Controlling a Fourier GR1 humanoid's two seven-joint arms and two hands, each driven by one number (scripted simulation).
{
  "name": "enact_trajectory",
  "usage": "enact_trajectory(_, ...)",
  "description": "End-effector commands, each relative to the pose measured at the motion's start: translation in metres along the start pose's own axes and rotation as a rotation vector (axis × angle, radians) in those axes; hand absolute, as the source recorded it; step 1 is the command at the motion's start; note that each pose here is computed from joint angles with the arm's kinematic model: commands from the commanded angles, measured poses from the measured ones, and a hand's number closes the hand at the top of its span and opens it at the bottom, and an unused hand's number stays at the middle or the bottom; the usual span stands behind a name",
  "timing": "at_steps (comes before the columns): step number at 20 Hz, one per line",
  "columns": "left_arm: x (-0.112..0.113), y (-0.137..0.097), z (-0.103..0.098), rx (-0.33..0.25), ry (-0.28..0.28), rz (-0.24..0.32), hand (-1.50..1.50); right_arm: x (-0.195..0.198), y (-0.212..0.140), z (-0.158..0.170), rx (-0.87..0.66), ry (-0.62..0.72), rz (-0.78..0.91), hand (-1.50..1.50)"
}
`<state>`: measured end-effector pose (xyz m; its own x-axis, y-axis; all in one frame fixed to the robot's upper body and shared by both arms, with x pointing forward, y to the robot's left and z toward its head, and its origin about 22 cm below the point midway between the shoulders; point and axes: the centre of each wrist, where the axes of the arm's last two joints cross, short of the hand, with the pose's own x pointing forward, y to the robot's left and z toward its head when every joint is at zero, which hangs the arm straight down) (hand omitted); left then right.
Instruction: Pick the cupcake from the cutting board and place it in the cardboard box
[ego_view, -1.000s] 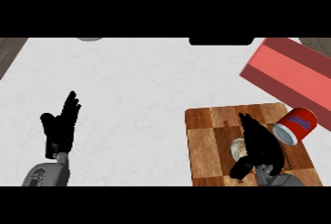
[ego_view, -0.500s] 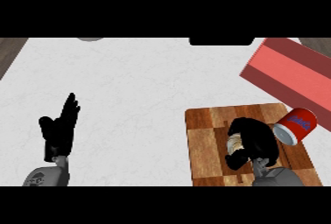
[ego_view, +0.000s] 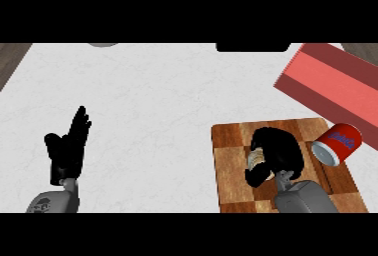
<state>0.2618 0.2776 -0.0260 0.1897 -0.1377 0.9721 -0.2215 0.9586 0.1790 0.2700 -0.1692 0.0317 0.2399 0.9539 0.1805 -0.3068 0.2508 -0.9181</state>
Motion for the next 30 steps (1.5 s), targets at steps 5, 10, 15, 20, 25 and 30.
enact_trajectory(5, -0.002, -0.007, 0.002, -0.004, 0.006, -0.004, 0.0, 0.006, -0.039, 0.018, -0.146, -0.081, 0.014, 1.5)
enact_trajectory(10, -0.002, 0.003, -0.006, 0.009, 0.005, -0.005, 0.0, 0.012, -0.087, 0.066, -0.268, -0.137, -0.008, 1.5)
enact_trajectory(15, -0.011, 0.026, 0.0, 0.012, 0.001, -0.008, 0.0, 0.011, -0.143, 0.1, -0.426, -0.141, -0.107, 1.5)
enact_trajectory(20, -0.012, 0.008, 0.006, 0.009, 0.019, 0.006, 0.0, 0.001, -0.184, 0.118, -0.501, -0.091, -0.123, 1.5)
enact_trajectory(25, -0.006, -0.013, 0.001, 0.009, -0.002, 0.008, 0.0, -0.021, -0.206, 0.103, -0.555, -0.03, -0.082, 1.5)
enact_trajectory(30, -0.001, -0.005, 0.006, 0.002, -0.003, 0.004, 0.0, -0.054, -0.24, 0.058, -0.64, 0.007, -0.134, 1.5)
